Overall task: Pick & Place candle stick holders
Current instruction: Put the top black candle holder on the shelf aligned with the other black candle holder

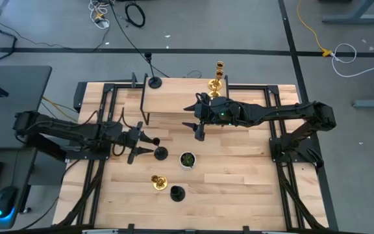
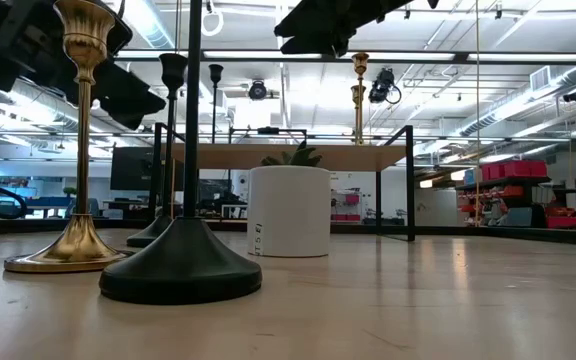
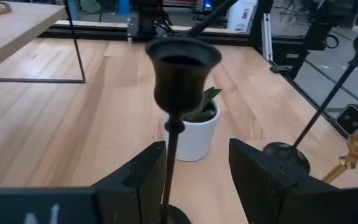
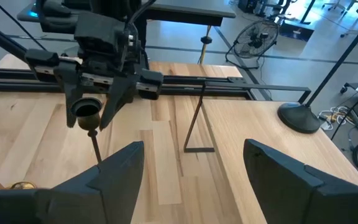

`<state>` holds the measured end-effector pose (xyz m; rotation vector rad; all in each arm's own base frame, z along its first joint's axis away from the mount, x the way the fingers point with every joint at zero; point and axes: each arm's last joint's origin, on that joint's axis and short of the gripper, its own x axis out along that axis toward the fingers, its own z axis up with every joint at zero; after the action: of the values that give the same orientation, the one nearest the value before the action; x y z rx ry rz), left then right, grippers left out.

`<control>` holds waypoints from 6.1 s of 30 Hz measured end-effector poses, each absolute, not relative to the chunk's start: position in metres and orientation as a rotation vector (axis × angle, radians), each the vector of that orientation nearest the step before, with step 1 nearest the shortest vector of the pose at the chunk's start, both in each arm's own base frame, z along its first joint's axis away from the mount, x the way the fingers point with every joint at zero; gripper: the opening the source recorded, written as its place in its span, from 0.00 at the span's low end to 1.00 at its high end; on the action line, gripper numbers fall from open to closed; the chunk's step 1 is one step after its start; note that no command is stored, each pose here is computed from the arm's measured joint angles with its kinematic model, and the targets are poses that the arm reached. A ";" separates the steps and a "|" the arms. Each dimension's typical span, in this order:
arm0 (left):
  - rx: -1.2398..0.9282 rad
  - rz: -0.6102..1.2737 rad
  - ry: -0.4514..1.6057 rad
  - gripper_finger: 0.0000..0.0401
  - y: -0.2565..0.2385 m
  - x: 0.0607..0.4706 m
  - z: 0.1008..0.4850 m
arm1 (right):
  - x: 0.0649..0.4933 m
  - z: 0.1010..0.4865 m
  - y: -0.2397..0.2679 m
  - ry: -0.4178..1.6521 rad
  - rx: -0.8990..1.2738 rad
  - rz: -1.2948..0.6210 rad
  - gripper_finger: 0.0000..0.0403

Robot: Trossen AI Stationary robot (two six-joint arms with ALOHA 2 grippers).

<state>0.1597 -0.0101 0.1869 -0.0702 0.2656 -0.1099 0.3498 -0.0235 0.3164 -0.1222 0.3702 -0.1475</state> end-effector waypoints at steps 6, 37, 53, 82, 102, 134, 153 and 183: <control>-0.068 -0.104 0.255 0.44 -0.010 0.164 0.185 | 0.350 0.317 -0.023 0.364 -0.122 -0.147 0.68; -0.053 -0.080 0.258 0.34 -0.010 0.184 0.173 | 0.350 0.317 -0.023 0.362 -0.124 -0.147 0.68; -0.026 -0.083 0.254 0.03 -0.010 0.184 0.173 | 0.350 0.317 -0.023 0.362 -0.126 -0.146 0.68; 0.002 0.084 0.296 0.03 -0.006 0.213 0.262 | 0.350 0.316 -0.022 0.368 -0.125 -0.111 0.68; 0.110 0.400 0.283 0.03 0.037 0.207 0.341 | 0.350 0.316 -0.022 0.369 -0.135 -0.093 0.68; -0.031 0.564 0.235 0.03 0.132 0.159 0.345 | 0.350 0.317 -0.022 0.362 -0.165 -0.089 0.68; -0.054 0.558 0.269 0.03 0.160 0.168 0.330 | 0.350 0.317 -0.022 0.362 -0.165 -0.089 0.68; -0.048 0.579 0.270 0.03 0.166 0.161 0.331 | 0.350 0.317 -0.022 0.361 -0.165 -0.089 0.68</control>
<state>0.1613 0.1660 0.3305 -0.0475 0.2695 0.5788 0.3504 -0.0218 0.3171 -0.1652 0.3614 -0.0886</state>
